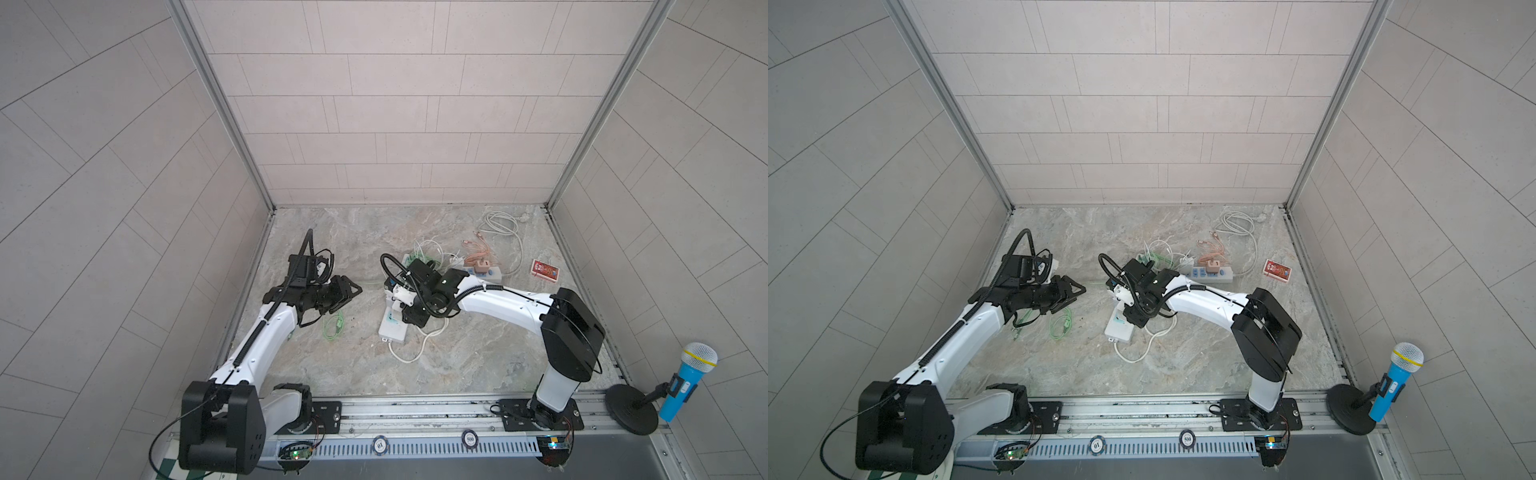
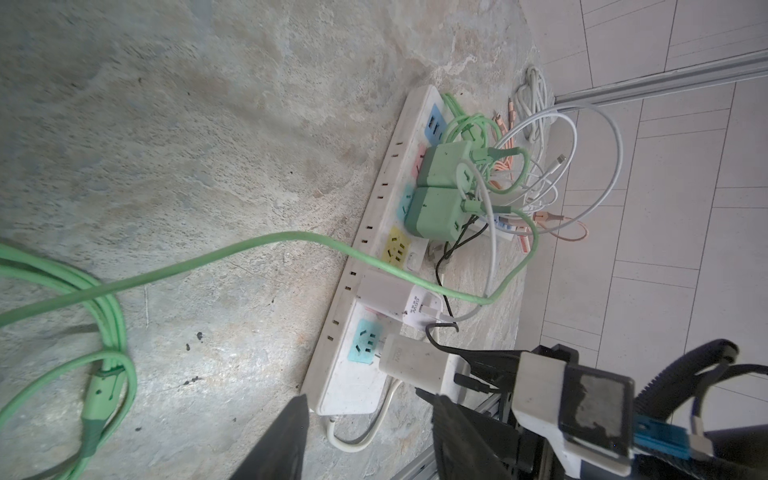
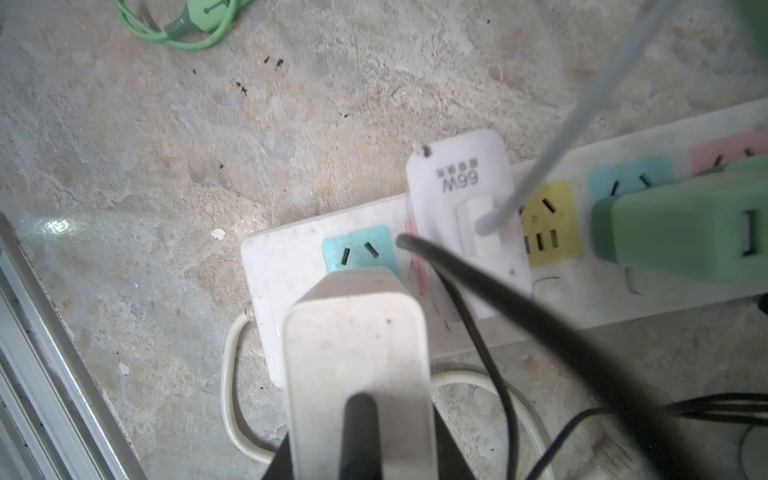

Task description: Insert the plug

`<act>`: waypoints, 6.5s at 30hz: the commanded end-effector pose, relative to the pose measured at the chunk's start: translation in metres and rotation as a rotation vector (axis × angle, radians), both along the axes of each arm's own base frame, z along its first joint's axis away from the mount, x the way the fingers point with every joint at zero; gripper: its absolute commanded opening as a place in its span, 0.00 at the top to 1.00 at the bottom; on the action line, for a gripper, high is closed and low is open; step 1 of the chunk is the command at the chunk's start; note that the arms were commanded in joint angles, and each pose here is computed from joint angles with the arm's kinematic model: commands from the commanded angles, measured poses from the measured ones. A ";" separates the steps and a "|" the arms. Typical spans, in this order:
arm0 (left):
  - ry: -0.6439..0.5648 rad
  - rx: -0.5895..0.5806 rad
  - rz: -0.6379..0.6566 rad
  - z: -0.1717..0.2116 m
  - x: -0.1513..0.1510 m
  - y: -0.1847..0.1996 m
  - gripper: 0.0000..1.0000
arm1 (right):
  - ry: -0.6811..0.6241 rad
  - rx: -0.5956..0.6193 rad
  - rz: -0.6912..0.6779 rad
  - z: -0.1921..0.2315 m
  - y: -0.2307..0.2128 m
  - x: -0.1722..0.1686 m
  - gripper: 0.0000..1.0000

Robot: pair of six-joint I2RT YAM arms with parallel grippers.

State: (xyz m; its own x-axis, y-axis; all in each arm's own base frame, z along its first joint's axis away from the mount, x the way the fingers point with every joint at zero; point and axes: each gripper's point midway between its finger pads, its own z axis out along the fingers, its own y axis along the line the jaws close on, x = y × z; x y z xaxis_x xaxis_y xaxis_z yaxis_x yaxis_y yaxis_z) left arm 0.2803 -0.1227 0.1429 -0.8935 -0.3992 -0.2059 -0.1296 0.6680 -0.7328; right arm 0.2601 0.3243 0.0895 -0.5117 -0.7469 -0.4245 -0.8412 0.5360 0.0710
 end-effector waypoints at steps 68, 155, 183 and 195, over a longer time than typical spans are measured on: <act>-0.040 0.002 0.188 0.016 0.011 0.058 0.41 | -0.051 -0.223 -0.027 -0.065 0.050 0.080 1.00; -0.599 0.364 0.767 0.096 0.059 0.173 0.00 | -0.912 0.327 -1.067 0.183 -0.252 0.101 0.24; -0.754 0.945 0.448 -0.009 0.071 0.169 0.00 | -1.025 -0.110 -1.236 0.059 -0.346 0.089 0.01; -0.843 0.938 0.453 -0.045 0.084 0.163 0.00 | -1.063 -0.015 -1.098 0.042 -0.331 0.098 0.01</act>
